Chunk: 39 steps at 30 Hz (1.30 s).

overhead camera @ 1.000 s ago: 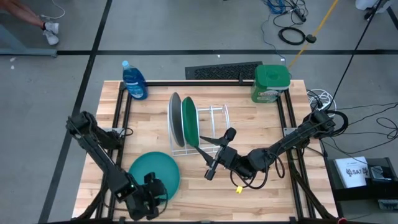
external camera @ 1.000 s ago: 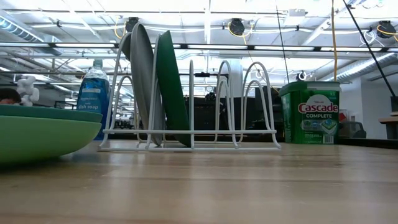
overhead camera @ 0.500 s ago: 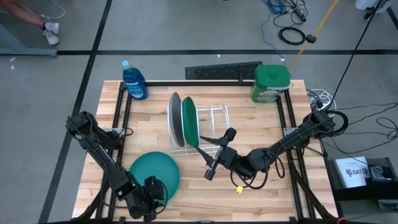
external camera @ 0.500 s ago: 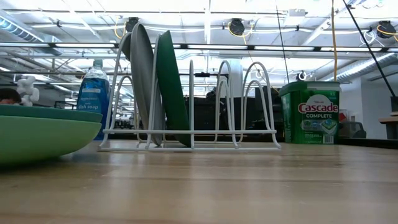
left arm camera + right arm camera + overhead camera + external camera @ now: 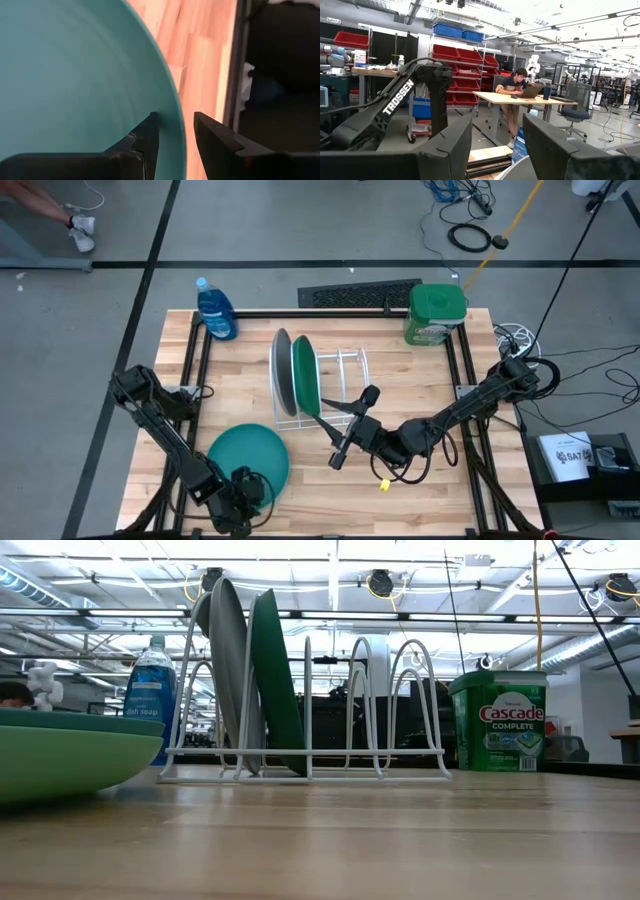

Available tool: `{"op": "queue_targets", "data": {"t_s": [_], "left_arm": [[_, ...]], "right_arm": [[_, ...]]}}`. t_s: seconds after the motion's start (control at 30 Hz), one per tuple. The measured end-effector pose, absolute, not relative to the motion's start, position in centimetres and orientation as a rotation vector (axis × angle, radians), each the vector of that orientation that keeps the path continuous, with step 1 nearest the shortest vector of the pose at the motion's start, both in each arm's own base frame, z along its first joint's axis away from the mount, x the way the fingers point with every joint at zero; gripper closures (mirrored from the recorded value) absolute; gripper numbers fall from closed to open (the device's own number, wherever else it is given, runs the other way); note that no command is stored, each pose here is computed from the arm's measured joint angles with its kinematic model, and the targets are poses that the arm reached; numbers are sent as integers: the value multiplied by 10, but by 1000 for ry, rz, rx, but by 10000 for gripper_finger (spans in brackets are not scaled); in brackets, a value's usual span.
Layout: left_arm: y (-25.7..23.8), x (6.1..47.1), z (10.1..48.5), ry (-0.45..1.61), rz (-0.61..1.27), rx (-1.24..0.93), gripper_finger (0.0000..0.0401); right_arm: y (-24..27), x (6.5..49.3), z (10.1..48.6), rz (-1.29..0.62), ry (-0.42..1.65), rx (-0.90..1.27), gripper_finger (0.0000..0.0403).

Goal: Sort dishes
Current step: Put the blue plate into the dish rack

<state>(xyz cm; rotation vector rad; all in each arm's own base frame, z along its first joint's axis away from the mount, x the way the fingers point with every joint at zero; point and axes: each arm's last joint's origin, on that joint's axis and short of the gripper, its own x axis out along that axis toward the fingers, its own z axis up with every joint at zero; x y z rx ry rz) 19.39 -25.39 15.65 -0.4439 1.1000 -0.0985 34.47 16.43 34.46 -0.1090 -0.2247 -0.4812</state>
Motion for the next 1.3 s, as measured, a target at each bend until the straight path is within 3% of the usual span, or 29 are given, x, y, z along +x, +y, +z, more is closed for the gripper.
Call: {"op": "queue_targets", "data": {"t_s": [0.4,0.73,1.3], "left_arm": [[-257,198,149,1116,-94,-433,290],[-259,205,158,1086,-128,-409,391],[-265,213,178,1089,-150,-327,401]], "right_arm": [[164,345,345,-481,-224,-109,234],[164,345,345,-481,-224,-109,234],[164,345,344,-481,-219,-114,234]]}}
